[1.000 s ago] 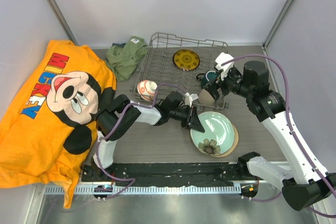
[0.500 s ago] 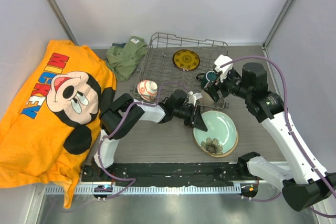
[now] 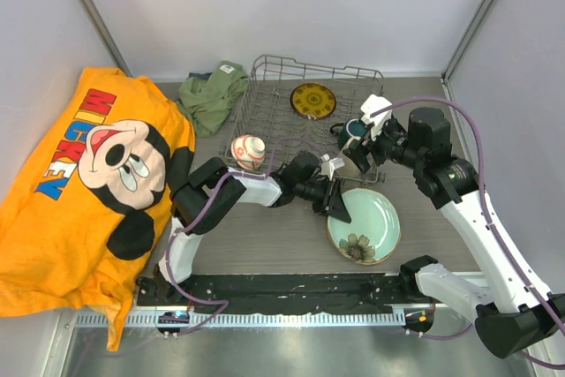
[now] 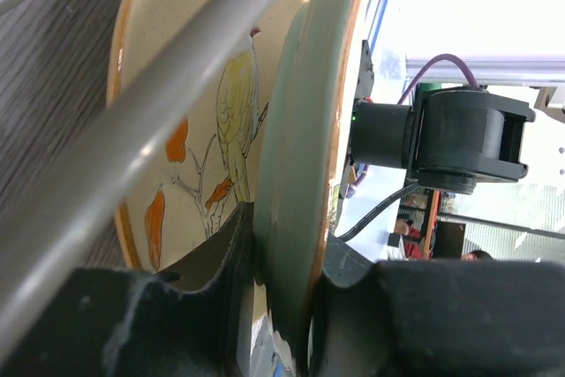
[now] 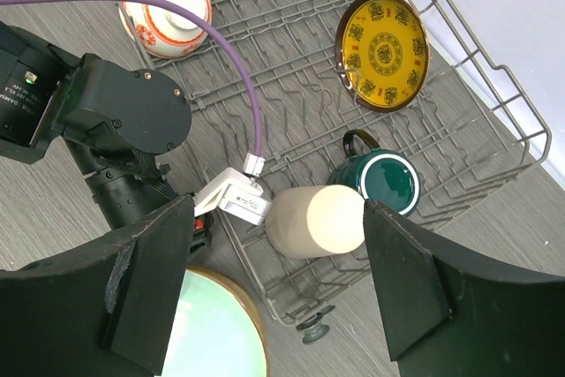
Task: Unload the mixed dishes from the dish rack
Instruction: Place the plate at the center of the board.
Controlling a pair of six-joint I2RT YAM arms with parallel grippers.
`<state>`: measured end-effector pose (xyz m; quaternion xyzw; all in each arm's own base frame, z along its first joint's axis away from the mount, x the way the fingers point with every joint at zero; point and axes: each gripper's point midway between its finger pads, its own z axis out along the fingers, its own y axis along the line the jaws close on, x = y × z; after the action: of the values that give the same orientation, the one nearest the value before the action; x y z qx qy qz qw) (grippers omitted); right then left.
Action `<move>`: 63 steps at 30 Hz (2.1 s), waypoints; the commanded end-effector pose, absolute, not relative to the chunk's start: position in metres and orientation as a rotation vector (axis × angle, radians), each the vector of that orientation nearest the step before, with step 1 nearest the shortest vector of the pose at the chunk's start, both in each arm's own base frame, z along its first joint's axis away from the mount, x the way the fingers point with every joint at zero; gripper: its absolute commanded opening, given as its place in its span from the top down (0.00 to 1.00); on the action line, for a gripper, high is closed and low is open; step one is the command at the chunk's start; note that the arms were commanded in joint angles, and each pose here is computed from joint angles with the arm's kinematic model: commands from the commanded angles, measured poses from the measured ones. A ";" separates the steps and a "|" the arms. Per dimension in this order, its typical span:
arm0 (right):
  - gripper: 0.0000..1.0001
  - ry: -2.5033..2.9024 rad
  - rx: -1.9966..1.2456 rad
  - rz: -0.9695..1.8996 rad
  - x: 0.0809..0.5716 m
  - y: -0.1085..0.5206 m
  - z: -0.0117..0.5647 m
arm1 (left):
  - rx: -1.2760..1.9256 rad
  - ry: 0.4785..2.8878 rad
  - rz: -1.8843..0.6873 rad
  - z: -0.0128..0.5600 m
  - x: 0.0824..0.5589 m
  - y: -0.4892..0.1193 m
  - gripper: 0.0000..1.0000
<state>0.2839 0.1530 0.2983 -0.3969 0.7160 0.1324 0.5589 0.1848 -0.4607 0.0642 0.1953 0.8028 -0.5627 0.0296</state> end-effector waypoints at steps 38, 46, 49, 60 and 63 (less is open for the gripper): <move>0.19 1.656 -0.942 0.320 0.277 0.153 0.300 | 0.715 2.462 -1.475 0.068 0.199 -0.450 0.43; 0.19 1.666 -0.945 0.323 0.275 0.153 0.294 | 0.738 2.502 -1.315 0.064 0.202 -0.441 0.42; 0.19 1.671 -0.947 0.329 0.275 0.153 0.292 | 0.755 2.509 -1.253 0.063 0.203 -0.437 0.42; 0.19 1.677 -0.954 0.345 0.274 0.155 0.288 | 0.813 2.474 -1.064 0.067 0.210 -0.427 0.42; 0.19 1.679 -0.955 0.349 0.274 0.156 0.287 | 0.836 2.446 -1.057 0.075 0.210 -0.428 0.41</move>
<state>0.2756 0.1534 0.2780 -0.4040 0.7229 0.1420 0.5423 0.1990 -0.4342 0.0566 0.2742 0.8646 -0.4001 0.1311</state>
